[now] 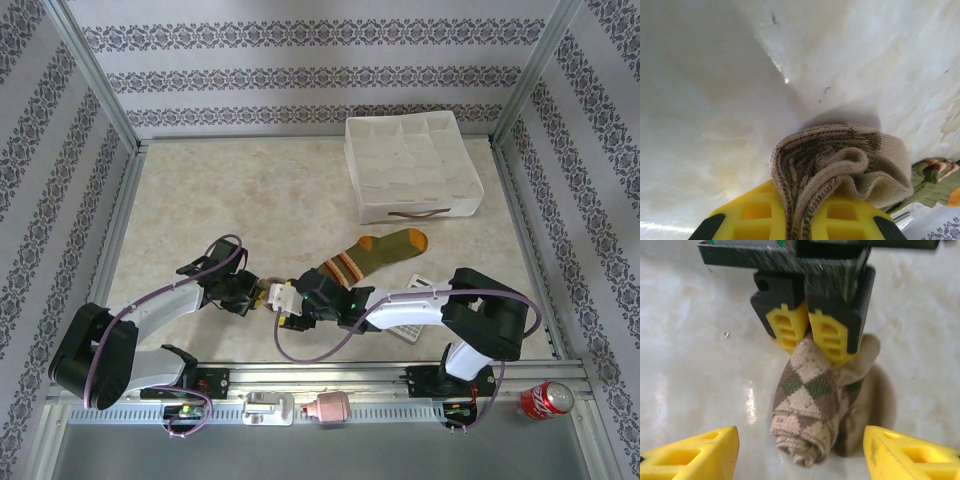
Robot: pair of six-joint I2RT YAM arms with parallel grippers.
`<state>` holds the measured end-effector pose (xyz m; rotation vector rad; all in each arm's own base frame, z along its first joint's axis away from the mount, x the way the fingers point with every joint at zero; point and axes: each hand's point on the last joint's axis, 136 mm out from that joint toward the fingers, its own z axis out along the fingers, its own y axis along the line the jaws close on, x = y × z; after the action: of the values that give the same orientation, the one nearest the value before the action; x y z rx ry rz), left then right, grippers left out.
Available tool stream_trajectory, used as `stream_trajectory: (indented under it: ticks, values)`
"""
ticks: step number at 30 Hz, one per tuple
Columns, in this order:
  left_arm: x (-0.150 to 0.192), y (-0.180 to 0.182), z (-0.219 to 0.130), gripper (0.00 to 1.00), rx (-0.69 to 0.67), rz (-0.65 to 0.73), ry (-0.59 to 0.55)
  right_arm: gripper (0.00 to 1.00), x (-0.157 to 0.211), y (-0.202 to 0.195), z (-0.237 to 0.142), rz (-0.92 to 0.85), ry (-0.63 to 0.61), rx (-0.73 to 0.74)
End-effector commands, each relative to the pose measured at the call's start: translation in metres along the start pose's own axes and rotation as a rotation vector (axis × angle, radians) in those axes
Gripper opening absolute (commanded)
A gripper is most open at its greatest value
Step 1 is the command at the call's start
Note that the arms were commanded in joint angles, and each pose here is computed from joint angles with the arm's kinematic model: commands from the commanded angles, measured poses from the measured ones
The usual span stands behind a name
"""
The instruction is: Roll the socks
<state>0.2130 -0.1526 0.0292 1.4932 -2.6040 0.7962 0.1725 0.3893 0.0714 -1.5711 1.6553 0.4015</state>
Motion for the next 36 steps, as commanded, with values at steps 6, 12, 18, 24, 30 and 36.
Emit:
stream_trajectory:
  ticks: [6, 12, 18, 24, 30, 36]
  values:
    - [-0.001, 0.082, -0.001, 0.02, -0.316, -0.073, -0.024, 0.63, -0.014, -0.009, 0.025, -0.207, 0.055, 0.183]
    - [0.0, 0.081, 0.0, 0.02, -0.308, -0.069, -0.019, 0.46, -0.003, -0.008, 0.042, -0.176, 0.109, 0.157]
    - [0.0, 0.074, -0.003, 0.06, -0.275, -0.06, -0.022, 0.11, 0.029, -0.006, 0.051, -0.075, 0.211, 0.101]
    - [0.002, 0.057, -0.008, 0.27, -0.192, -0.065, -0.019, 0.0, 0.055, 0.011, 0.046, 0.12, 0.263, -0.076]
    - [-0.005, 0.038, -0.016, 0.51, -0.075, -0.093, -0.043, 0.0, 0.071, 0.022, 0.042, 0.27, 0.286, -0.205]
    - [-0.008, 0.01, -0.019, 0.61, 0.044, -0.086, -0.028, 0.0, 0.077, 0.022, 0.042, 0.363, 0.298, -0.274]
